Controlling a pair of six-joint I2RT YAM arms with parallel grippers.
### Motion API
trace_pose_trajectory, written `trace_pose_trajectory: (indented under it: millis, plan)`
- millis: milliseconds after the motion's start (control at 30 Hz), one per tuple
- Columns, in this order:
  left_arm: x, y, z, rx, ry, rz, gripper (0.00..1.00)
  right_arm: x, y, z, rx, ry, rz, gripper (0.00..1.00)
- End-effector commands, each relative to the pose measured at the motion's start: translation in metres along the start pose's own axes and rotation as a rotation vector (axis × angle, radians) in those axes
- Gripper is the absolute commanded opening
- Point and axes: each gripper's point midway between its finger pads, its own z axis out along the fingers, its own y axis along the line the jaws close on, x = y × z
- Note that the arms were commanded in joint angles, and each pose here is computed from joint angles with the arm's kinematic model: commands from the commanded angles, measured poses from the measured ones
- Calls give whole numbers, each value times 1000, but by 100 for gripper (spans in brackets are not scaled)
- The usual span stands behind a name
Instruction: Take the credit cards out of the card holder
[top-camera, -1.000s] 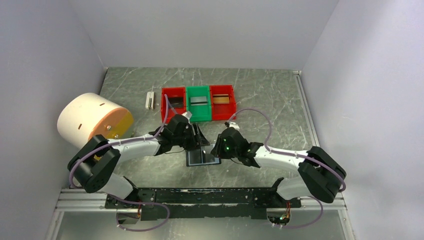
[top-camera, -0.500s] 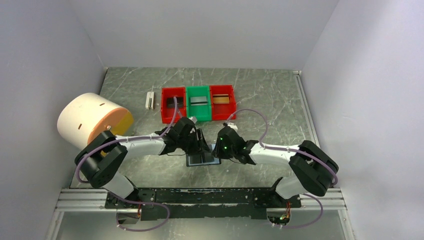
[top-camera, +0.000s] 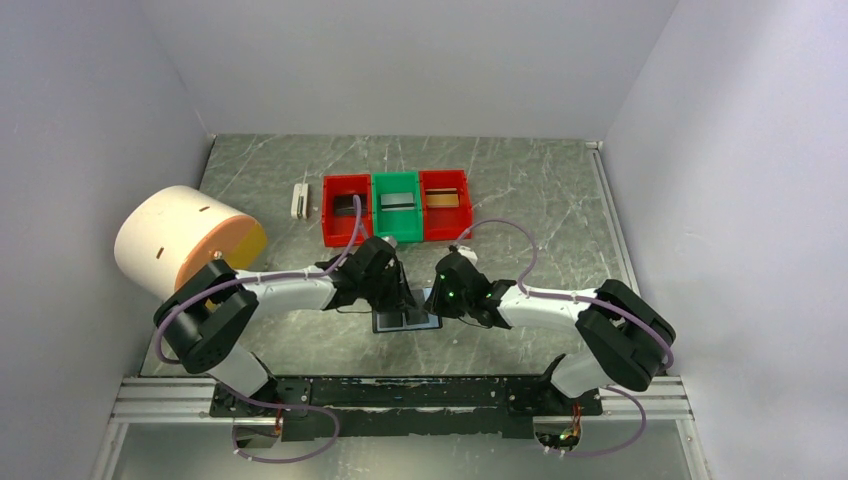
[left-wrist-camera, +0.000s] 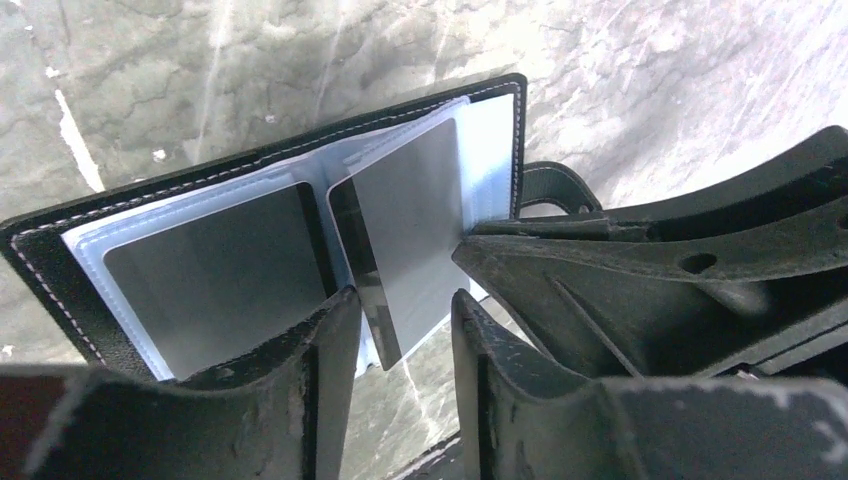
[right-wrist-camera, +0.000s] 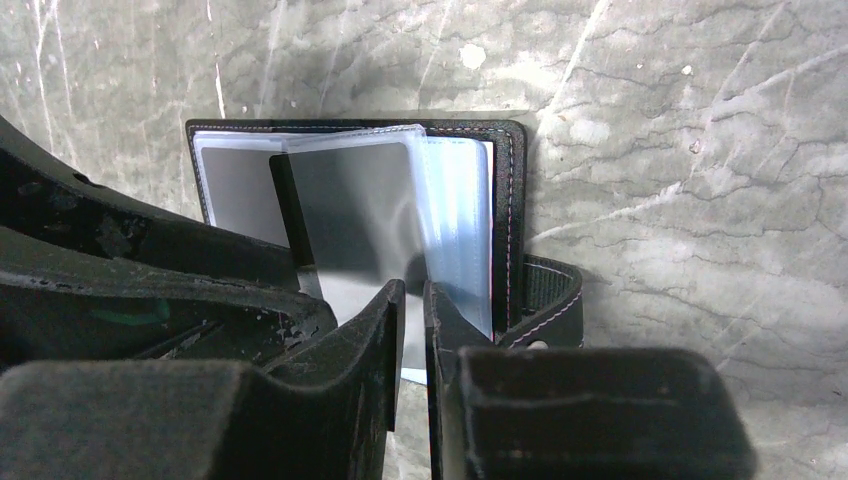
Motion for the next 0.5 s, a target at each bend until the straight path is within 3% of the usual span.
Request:
trace_pose_trajectory:
  millis: [0, 233, 467]
  plan:
    - [-1, 3, 1, -11, -36, -15, 39, 18, -37, 4, 133, 48, -1, 17]
    - [-3, 4, -5, -7, -64, -20, 11, 18, -39, 4, 145, 51, 2, 18]
    - [-3, 9, -9, -13, -81, -19, 9, 17, -40, 4, 154, 49, 7, 17]
